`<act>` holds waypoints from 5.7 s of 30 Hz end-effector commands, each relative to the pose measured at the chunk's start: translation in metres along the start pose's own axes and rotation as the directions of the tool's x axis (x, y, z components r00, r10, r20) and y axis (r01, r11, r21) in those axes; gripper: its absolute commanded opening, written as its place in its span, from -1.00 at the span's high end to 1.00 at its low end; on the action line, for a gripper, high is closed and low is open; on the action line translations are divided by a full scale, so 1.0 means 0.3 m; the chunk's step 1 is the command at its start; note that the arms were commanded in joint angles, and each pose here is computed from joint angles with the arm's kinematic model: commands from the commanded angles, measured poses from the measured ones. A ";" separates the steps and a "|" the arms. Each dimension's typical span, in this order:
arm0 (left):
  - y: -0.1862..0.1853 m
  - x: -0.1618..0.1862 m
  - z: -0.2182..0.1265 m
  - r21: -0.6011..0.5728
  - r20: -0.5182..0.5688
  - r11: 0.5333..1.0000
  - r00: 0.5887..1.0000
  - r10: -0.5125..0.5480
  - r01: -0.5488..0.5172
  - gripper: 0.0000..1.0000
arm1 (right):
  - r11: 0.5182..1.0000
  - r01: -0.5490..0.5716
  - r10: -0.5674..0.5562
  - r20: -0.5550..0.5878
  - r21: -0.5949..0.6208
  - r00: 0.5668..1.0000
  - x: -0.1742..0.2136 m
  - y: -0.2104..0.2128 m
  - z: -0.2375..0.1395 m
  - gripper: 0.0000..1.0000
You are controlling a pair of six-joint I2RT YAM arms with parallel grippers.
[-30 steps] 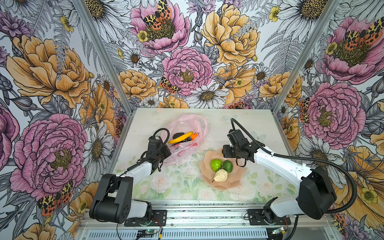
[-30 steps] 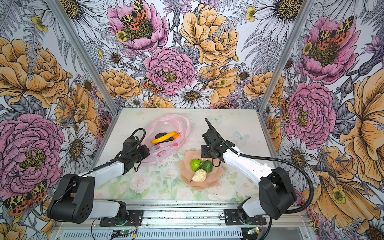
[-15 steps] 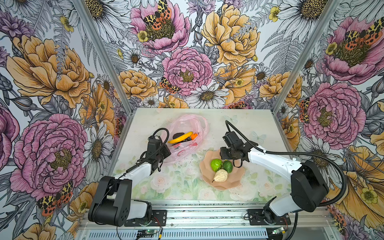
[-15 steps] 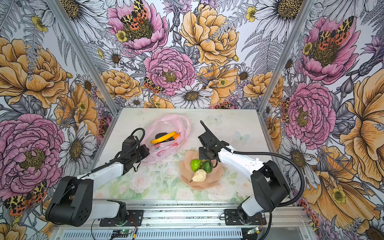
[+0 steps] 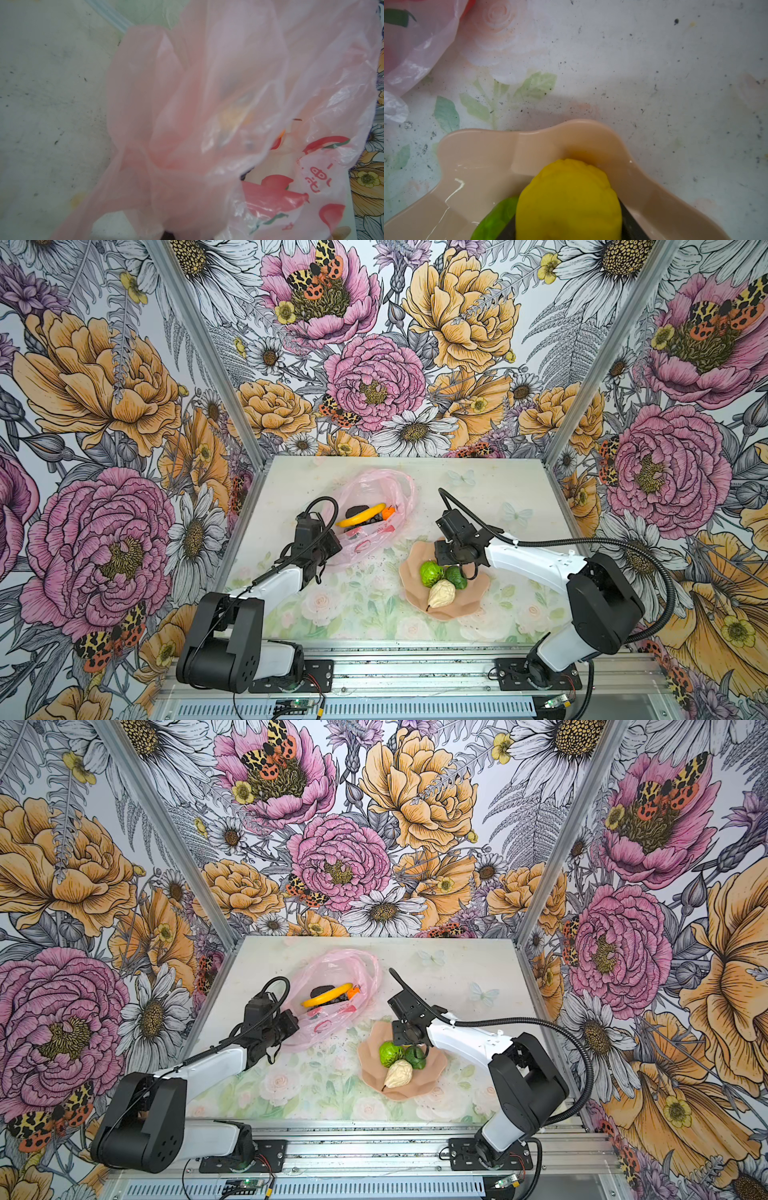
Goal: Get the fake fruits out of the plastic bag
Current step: 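Lower the lemon onto the plate beside the mango and open the right gripper, then raise the right gripper and move it back over the bag opening, then reach into the bag toward the banana and grapes with the right gripper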
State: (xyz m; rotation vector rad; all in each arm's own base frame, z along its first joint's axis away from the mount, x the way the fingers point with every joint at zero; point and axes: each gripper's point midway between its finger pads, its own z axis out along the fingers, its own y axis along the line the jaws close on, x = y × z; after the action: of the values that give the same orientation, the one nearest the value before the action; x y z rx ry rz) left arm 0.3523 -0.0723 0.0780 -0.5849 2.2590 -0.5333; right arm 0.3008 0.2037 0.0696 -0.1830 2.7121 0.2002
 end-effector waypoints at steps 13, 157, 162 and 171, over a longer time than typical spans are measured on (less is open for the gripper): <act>0.009 0.003 -0.016 -0.001 0.000 1.000 1.000 -0.002 0.002 1.00 | 1.000 -0.001 0.000 0.022 0.011 1.000 -0.011 0.010 0.018 -0.32; -0.039 0.143 -0.151 -0.002 -0.028 0.994 0.994 0.105 -0.105 1.00 | 0.869 0.411 -0.399 0.102 -0.275 0.911 -0.409 0.785 0.491 -0.84; -0.036 0.141 -0.151 -0.006 -0.023 0.995 0.994 0.104 -0.104 1.00 | 0.884 0.392 -0.376 0.110 -0.255 0.920 -0.430 0.775 0.464 -0.70; -0.031 0.145 -0.144 -0.009 -0.030 0.994 0.994 0.104 -0.105 1.00 | 0.890 0.378 -0.346 0.164 -0.253 0.924 -0.495 0.788 0.374 -0.55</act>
State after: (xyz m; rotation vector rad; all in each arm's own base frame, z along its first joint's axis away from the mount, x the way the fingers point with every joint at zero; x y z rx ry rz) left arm 0.2898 -0.0942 0.0792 -0.4708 2.3409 -0.4762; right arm 0.4501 0.4781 0.0555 -0.7577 2.4049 0.4860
